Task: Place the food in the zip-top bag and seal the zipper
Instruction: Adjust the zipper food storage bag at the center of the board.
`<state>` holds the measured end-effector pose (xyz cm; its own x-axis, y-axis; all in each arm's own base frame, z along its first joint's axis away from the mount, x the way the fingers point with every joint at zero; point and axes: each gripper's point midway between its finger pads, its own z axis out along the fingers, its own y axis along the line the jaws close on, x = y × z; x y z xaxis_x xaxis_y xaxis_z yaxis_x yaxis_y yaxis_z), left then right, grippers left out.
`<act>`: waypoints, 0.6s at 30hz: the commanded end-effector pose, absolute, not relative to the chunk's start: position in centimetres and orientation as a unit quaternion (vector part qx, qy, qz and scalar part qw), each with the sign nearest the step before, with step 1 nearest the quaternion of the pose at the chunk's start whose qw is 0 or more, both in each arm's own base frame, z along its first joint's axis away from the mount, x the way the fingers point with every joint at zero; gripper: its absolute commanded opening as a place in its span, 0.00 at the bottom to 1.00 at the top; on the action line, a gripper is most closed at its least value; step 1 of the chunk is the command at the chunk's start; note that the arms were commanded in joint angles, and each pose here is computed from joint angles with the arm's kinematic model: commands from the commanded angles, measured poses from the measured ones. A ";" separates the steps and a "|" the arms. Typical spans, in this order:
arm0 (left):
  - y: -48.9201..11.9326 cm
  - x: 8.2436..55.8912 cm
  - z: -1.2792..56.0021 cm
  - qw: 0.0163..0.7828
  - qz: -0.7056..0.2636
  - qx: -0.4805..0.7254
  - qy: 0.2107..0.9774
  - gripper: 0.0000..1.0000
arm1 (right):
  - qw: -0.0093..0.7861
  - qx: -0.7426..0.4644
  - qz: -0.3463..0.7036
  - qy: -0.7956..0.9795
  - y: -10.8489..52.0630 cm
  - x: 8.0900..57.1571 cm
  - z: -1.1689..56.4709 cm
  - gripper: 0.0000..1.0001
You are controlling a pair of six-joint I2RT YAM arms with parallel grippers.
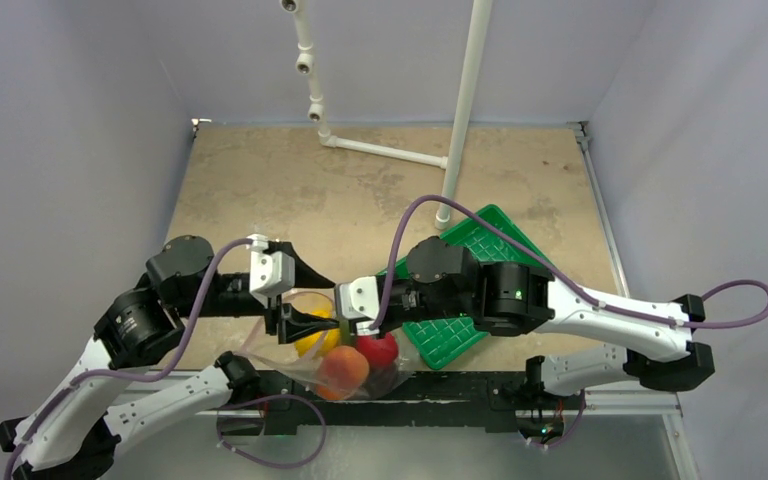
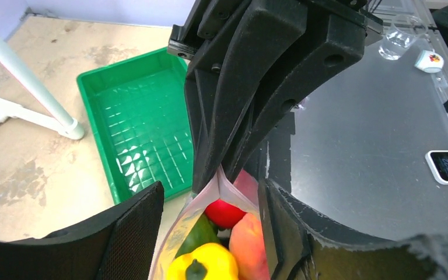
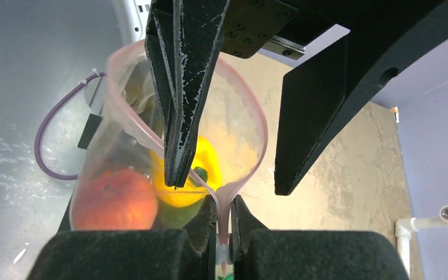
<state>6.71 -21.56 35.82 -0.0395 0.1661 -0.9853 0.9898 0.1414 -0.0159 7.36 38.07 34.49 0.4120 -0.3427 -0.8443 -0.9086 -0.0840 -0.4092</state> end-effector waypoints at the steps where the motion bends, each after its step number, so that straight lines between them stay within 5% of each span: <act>1: -22.7 6.5 35.3 0.454 -0.438 0.518 0.577 0.59 | 0.525 -0.658 0.319 0.436 37.8 6.4 37.2 0.00; 18: -23.3 7.3 33.0 0.370 -0.435 0.481 0.665 0.51 | 0.520 -0.605 0.318 0.512 36.0 7.5 36.8 0.00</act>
